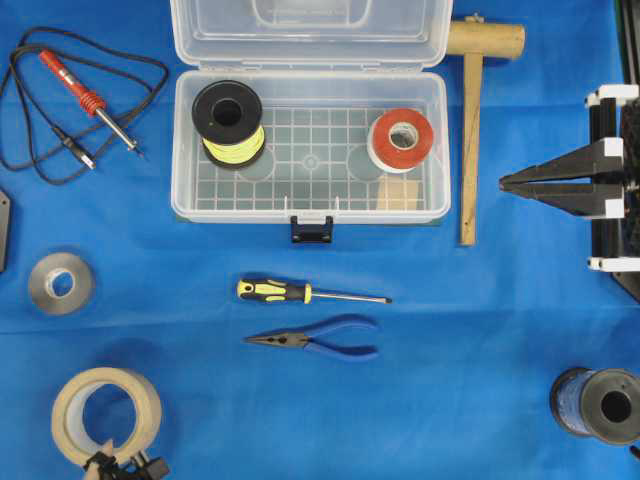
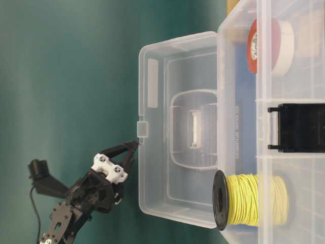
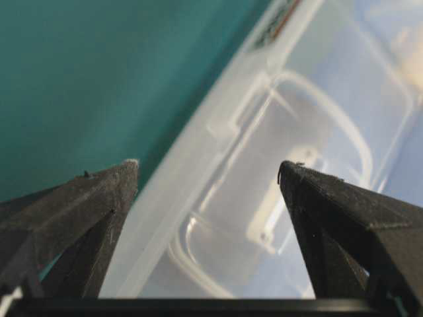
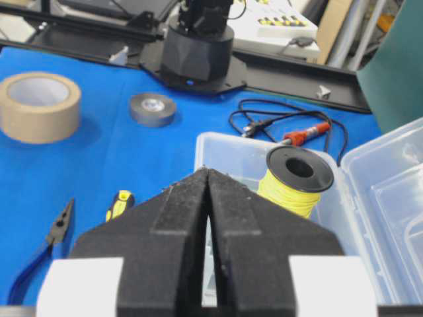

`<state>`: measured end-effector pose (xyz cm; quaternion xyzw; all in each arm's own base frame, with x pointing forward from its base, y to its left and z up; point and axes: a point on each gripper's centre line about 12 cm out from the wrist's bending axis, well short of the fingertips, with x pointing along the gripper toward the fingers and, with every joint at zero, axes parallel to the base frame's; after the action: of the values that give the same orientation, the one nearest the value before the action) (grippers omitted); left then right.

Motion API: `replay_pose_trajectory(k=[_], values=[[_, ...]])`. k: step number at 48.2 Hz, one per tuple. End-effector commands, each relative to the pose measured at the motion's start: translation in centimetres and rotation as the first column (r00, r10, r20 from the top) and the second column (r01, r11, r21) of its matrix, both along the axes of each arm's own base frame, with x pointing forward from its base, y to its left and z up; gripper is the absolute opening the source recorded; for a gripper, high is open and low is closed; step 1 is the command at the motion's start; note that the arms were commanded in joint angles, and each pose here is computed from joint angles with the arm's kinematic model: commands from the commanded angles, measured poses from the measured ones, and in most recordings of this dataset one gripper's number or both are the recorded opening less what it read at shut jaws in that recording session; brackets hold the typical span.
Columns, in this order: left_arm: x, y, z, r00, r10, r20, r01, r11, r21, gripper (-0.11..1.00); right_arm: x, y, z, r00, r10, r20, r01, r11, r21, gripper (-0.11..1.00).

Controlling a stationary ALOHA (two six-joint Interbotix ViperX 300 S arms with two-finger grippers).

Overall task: Close the tool box with the left arm.
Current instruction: 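Swing the left gripper up behind the raised clear lid, then push the clear lid forward and down with the left gripper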

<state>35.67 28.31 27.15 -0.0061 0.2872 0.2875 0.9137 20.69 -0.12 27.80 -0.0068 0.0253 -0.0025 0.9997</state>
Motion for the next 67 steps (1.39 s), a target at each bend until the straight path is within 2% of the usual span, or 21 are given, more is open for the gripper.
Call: replay_pose_trajectory(k=[1,11,20,39,53,59,67], values=[[-0.1,0.7,1.3,1.000,0.011,0.000,-0.011,1.000,0.003,0.92,0.2,0.0,0.4,1.000,-0.001,0.009,0.001,1.000,0.000,0.00],[-0.2,0.0,0.3,0.997,-0.005,-0.083,0.000,0.998,-0.065,0.92,0.3,0.0,0.3,1.000,-0.001,0.005,0.001,1.000,0.000,0.00],[0.6,-2.4,-0.2,0.986,-0.066,-0.151,0.048,0.991,-0.123,0.92,0.3,0.0,0.3,1.000,-0.001,0.003,0.001,1.000,-0.002,0.00],[2.1,-9.2,3.4,0.972,-0.203,-0.120,0.190,0.975,-0.116,0.92,0.4,0.0,0.2,1.000,-0.001,-0.002,0.001,1.000,-0.003,0.00],[1.6,-14.5,5.4,0.954,-0.286,-0.092,0.271,0.952,-0.144,0.92,0.4,0.0,0.2,1.000,0.001,-0.002,-0.001,1.000,-0.010,0.00],[1.4,-16.8,5.4,0.939,-0.332,-0.092,0.316,0.936,-0.155,0.92,0.4,0.0,0.2,1.000,0.001,-0.002,-0.001,1.000,-0.010,0.00],[0.9,-20.5,4.6,0.913,-0.394,-0.102,0.370,0.908,-0.198,0.92,0.4,0.0,0.2,1.000,0.001,0.000,-0.001,1.000,-0.010,0.00]])
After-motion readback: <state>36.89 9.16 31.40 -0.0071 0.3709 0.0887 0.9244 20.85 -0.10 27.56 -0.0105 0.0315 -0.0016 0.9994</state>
